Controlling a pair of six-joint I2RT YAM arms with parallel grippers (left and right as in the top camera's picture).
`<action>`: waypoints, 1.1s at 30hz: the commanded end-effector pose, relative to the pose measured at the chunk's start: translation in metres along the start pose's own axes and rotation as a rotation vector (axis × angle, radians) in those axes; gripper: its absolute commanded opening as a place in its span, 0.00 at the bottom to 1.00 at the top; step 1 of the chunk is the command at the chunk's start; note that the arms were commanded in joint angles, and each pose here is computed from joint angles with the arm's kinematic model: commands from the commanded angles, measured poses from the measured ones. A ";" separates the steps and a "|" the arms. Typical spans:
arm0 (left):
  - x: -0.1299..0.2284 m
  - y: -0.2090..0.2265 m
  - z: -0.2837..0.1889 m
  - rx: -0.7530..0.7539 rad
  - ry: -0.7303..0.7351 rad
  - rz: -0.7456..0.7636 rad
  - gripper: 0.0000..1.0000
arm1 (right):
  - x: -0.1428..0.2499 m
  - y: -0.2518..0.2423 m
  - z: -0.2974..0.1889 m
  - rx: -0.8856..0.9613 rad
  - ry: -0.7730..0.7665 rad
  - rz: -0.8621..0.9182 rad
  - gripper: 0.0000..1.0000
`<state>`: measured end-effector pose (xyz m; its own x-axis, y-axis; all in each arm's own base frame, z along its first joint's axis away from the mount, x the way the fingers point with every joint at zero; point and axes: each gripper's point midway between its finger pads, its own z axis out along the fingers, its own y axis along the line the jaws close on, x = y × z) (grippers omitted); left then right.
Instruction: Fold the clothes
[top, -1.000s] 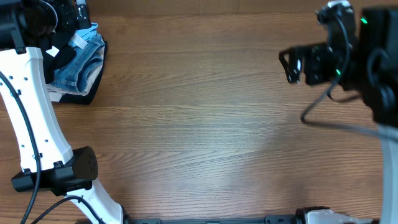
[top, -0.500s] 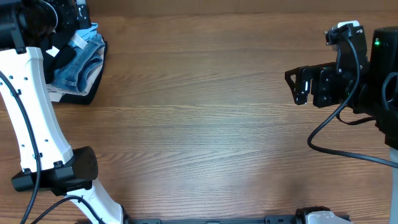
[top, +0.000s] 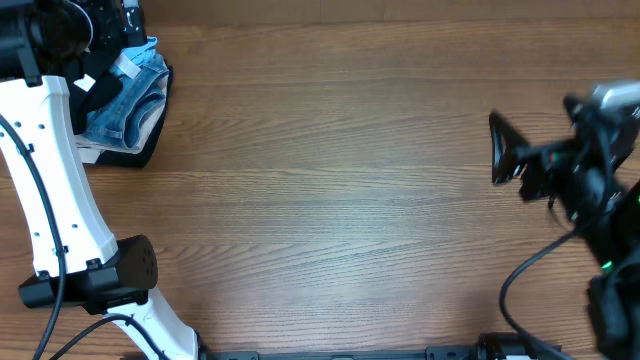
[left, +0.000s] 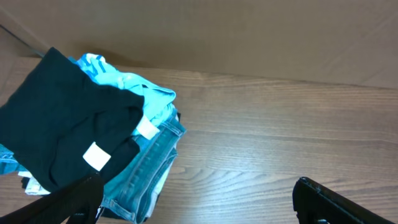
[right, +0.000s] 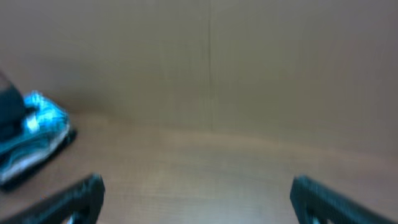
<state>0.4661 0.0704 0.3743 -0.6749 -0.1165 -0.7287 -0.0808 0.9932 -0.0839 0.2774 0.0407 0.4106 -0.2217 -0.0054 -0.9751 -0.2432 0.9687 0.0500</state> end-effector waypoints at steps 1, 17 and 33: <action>-0.003 -0.004 -0.006 0.010 -0.016 0.002 1.00 | 0.063 0.004 0.007 -0.049 -0.006 0.004 1.00; -0.003 -0.004 -0.006 0.009 -0.016 0.002 1.00 | 0.218 0.006 0.016 -0.059 -0.227 -0.066 1.00; -0.003 -0.004 -0.006 0.010 -0.016 0.002 1.00 | 0.239 -0.020 0.016 0.094 -0.213 -0.020 1.00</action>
<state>0.4660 0.0704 0.3741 -0.6754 -0.1166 -0.7281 -0.0809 0.9932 -0.0840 0.2445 0.0242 0.1746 -0.0171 0.0115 -0.9998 -0.1569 0.9875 0.0140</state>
